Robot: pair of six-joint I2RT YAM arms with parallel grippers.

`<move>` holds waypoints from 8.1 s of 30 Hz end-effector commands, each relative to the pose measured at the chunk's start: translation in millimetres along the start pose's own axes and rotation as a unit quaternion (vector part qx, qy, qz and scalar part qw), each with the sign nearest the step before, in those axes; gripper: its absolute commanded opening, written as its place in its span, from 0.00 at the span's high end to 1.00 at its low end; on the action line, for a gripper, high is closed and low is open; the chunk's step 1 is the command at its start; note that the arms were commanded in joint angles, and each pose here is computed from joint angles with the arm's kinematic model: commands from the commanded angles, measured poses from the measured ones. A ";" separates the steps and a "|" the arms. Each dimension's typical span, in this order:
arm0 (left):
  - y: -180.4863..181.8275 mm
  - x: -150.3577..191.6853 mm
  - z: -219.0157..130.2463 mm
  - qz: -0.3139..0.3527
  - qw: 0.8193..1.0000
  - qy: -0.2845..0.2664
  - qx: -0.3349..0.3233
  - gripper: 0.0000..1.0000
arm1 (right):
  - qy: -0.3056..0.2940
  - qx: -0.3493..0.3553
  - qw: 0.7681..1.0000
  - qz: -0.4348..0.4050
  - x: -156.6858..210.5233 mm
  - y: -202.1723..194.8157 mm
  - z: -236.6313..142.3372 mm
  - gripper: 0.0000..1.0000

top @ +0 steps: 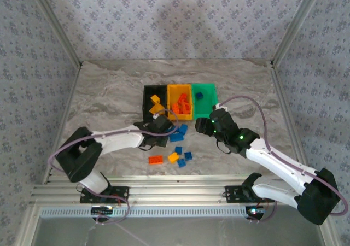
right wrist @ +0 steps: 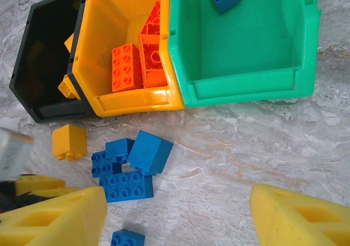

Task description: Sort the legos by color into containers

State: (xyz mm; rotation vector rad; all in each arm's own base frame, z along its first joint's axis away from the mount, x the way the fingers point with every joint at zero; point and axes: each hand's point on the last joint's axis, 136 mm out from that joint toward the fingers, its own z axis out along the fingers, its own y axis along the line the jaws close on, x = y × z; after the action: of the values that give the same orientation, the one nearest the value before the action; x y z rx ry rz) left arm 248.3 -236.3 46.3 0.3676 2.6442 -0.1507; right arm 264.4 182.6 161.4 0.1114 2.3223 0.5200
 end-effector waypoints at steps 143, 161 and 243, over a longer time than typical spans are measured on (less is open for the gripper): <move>2.2 -7.0 -69.6 -0.084 0.978 -0.085 0.172 0.01 | 0.026 0.016 0.998 -0.058 -110.9 104.2 144.1 0.31; -95.5 -0.5 -37.9 0.056 0.983 -0.019 0.175 0.13 | -0.016 0.036 0.999 0.013 -33.7 4.1 28.8 0.30; -131.1 -143.6 -70.1 0.046 0.977 -0.131 0.163 0.67 | -0.086 0.086 0.985 0.119 -16.2 -100.8 -39.9 0.27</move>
State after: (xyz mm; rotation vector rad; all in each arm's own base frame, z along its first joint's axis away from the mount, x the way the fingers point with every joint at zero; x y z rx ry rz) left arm 277.2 -360.6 153.4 0.5802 2.4181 -0.4798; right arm 254.2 75.2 161.5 0.4785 2.1939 0.4109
